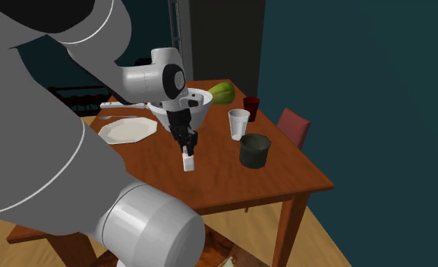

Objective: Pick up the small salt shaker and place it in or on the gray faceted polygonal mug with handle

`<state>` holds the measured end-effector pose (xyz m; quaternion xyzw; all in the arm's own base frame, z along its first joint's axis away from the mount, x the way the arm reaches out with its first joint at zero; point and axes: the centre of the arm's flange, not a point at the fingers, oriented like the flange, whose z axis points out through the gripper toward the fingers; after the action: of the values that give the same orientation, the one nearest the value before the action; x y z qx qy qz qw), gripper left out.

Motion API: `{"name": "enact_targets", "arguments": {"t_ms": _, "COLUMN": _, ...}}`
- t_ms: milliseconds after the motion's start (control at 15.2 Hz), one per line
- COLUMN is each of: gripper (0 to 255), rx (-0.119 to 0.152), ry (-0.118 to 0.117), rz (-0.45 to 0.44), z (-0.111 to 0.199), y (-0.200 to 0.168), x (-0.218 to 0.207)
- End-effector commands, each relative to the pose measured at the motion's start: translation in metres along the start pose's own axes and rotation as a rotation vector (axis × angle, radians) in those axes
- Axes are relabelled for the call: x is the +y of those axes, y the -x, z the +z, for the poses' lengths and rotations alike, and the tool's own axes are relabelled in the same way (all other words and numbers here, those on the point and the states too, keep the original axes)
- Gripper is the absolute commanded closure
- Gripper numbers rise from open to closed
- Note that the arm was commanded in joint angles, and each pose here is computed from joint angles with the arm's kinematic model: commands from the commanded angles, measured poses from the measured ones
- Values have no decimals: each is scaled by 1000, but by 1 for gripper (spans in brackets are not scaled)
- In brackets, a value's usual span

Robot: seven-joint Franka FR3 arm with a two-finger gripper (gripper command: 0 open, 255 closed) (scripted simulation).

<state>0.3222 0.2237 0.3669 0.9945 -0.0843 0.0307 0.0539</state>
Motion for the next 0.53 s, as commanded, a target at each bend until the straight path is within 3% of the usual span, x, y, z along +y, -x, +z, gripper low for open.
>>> {"name": "enact_targets", "arguments": {"t_ms": 0, "gripper": 255, "rx": -1, "ry": 1, "rz": 0, "z": -8, "y": -1, "x": 1}}
{"name": "enact_targets", "arguments": {"t_ms": 462, "gripper": 255, "rx": -1, "ry": 1, "rz": 0, "z": -44, "y": -3, "x": 5}}
